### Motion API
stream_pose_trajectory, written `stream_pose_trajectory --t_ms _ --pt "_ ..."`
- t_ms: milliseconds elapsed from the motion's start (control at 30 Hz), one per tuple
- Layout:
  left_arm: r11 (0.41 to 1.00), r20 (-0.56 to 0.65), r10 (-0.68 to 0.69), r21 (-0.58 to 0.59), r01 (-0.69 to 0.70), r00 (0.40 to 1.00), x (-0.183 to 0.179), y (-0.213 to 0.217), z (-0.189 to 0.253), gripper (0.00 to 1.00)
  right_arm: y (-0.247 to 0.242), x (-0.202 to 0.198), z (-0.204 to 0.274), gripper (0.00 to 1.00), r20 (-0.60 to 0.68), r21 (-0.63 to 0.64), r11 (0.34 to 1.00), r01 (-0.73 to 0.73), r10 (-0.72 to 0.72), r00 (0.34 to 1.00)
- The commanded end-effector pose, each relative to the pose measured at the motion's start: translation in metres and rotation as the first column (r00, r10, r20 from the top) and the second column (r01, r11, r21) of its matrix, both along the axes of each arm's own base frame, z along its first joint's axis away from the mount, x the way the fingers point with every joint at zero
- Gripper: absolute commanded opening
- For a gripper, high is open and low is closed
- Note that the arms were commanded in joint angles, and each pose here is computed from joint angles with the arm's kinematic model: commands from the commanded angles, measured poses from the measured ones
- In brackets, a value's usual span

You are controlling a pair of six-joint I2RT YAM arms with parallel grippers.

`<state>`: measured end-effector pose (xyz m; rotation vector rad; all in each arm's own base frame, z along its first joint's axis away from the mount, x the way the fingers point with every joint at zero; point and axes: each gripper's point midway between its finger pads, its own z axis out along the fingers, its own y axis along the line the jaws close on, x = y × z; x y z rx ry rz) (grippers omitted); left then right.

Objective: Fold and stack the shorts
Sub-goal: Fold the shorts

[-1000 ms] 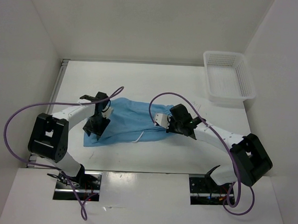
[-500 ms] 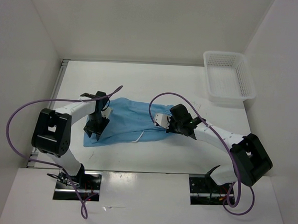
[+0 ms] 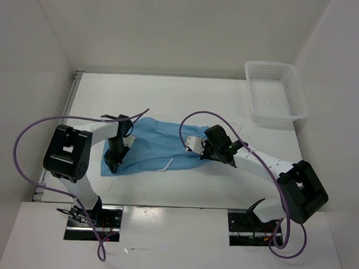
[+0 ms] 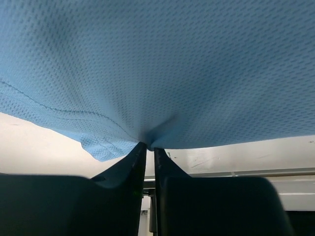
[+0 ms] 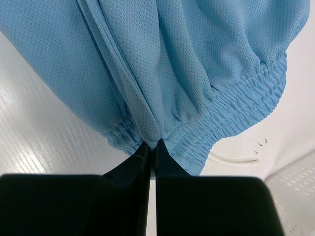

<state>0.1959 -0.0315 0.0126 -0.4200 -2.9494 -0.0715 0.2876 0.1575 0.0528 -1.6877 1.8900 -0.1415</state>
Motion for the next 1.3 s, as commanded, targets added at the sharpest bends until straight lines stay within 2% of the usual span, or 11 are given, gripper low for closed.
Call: stream_pose_trajectory --t_ms 0,167,300,400,433,567,800,900,1033,1200,1267 --pt "1.0 -0.025 -0.002 0.016 0.003 1.0 -0.005 0.004 -0.003 0.16 0.005 0.009 0.013 0.01 0.039 0.026 1.0 -0.01 0.009 0.999" --pt "0.999 -0.011 -0.006 0.032 0.006 1.0 -0.005 0.007 0.002 0.16 0.005 0.009 0.013 0.01 0.039 0.026 1.0 -0.01 0.009 0.999" --pt "0.999 0.046 -0.001 0.05 -0.001 0.999 0.01 0.011 0.005 0.05 0.005 0.009 0.013 0.01 0.039 0.026 1.0 -0.01 0.009 0.999" --pt "0.997 0.143 0.003 0.07 -0.013 0.99 0.033 0.015 0.016 0.02 0.005 0.009 0.013 0.0 0.039 0.026 1.0 -0.01 0.009 0.999" --pt "0.995 0.237 -0.003 0.1 -0.021 0.972 0.052 0.02 0.028 0.0 0.006 0.011 0.016 0.0 0.046 0.031 0.999 -0.011 0.009 0.999" --pt "0.974 0.456 -0.022 0.209 -0.083 0.89 0.092 0.041 0.069 0.0 0.009 0.018 0.031 0.0 0.069 0.044 0.999 0.002 -0.006 0.998" --pt "0.946 0.558 -0.038 0.287 -0.15 0.829 0.095 0.061 0.105 0.0 0.011 0.028 0.047 0.0 0.11 0.031 0.999 -0.01 0.007 0.994" --pt "0.942 0.504 -0.045 0.308 -0.131 0.863 0.068 0.066 0.106 0.0 0.015 0.024 0.057 0.0 0.108 0.046 0.998 -0.041 0.036 0.993" --pt "0.943 0.377 -0.067 0.328 -0.066 0.924 0.031 0.066 0.083 0.0 0.017 0.01 0.051 0.0 0.05 0.054 0.995 -0.086 0.083 0.995" --pt "0.969 0.204 -0.081 0.247 0.029 0.976 0.0 0.045 0.064 0.0 0.011 -0.019 0.036 0.0 -0.082 0.019 0.987 -0.157 0.158 0.984" --pt "0.966 0.153 -0.083 0.257 0.042 0.985 -0.01 0.047 0.057 0.01 0.013 -0.028 0.028 0.0 -0.101 0.004 0.982 -0.191 0.191 0.976"
